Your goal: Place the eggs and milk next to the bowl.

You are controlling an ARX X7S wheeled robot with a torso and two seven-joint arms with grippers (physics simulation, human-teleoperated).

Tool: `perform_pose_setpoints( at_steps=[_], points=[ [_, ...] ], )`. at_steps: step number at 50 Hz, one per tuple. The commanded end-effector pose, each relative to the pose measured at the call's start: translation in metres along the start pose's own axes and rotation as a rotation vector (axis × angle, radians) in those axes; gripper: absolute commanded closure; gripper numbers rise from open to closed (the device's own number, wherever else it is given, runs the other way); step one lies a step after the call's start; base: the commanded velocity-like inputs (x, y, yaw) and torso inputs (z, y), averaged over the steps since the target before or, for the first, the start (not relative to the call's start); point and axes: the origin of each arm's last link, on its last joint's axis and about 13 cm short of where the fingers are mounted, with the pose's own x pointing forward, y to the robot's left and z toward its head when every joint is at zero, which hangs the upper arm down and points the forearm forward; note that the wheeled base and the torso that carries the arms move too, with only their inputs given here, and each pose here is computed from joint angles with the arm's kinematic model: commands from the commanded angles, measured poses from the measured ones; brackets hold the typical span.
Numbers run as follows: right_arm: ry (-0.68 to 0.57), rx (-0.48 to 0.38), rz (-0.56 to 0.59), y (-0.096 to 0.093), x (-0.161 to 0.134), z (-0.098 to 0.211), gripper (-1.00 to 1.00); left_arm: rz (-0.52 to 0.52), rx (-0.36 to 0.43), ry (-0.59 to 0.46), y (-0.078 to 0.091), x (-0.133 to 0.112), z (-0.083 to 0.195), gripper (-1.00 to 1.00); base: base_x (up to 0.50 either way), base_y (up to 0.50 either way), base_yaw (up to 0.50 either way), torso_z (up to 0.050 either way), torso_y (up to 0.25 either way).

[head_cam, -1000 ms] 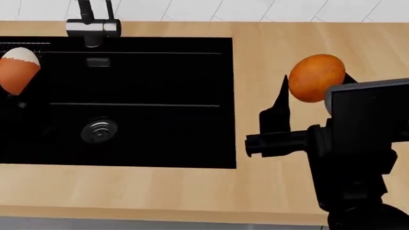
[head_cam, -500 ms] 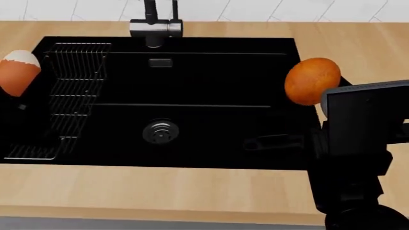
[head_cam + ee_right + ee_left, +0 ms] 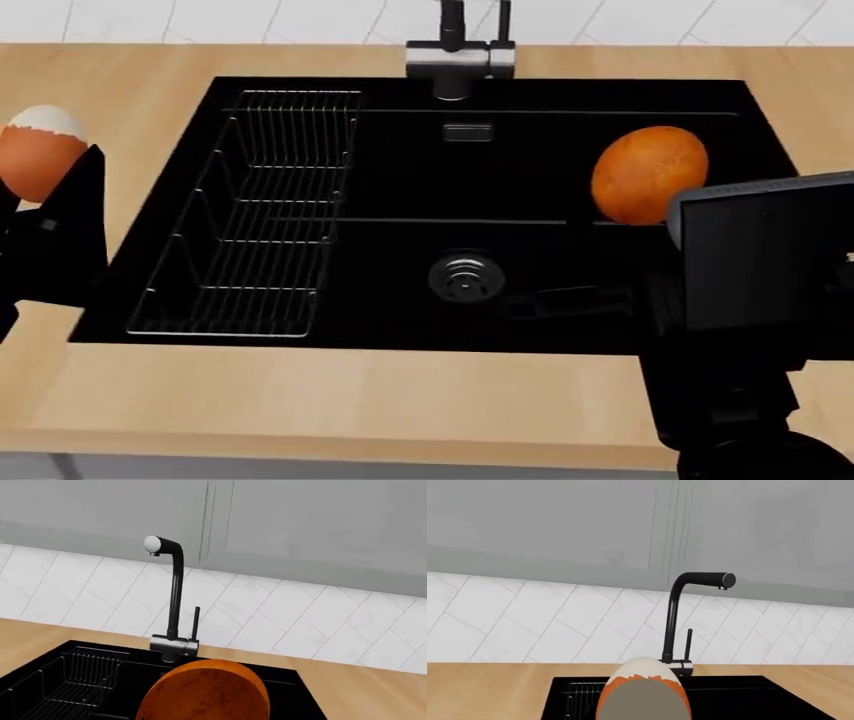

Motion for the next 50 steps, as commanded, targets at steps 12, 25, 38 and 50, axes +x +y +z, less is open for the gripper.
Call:
perform_pose_setpoints(
  at_steps=[12, 25, 38, 50],
  points=[
    [0.0, -0.015, 0.01, 0.0009, 0.0008, 0.0001, 1.0, 0.005, -0.022, 0.0, 0.001, -0.0009, -0.0016, 1.0, 0.0, 0.5, 0.0, 0.0, 0.0],
    [0.002, -0.007, 0.009, 0.0005, -0.0014, -0.0031, 1.0, 0.0, -0.017, 0.003, 0.0, 0.0, -0.0025, 1.0, 0.0, 0.5, 0.0, 0.0, 0.0],
    [-0.005, -0.009, 0.009, 0.0, -0.0057, 0.0003, 1.0, 0.0, -0.017, -0.001, -0.0021, -0.0038, 0.001, 1.0, 0.0, 0.5, 0.0, 0.0, 0.0],
    [-0.006, -0.008, 0.015, 0.0007, -0.0058, -0.0003, 1.0, 0.002, -0.016, -0.002, -0.0008, -0.0058, 0.0004, 1.0, 0.0, 0.5, 0.0, 0.0, 0.0]
  ],
)
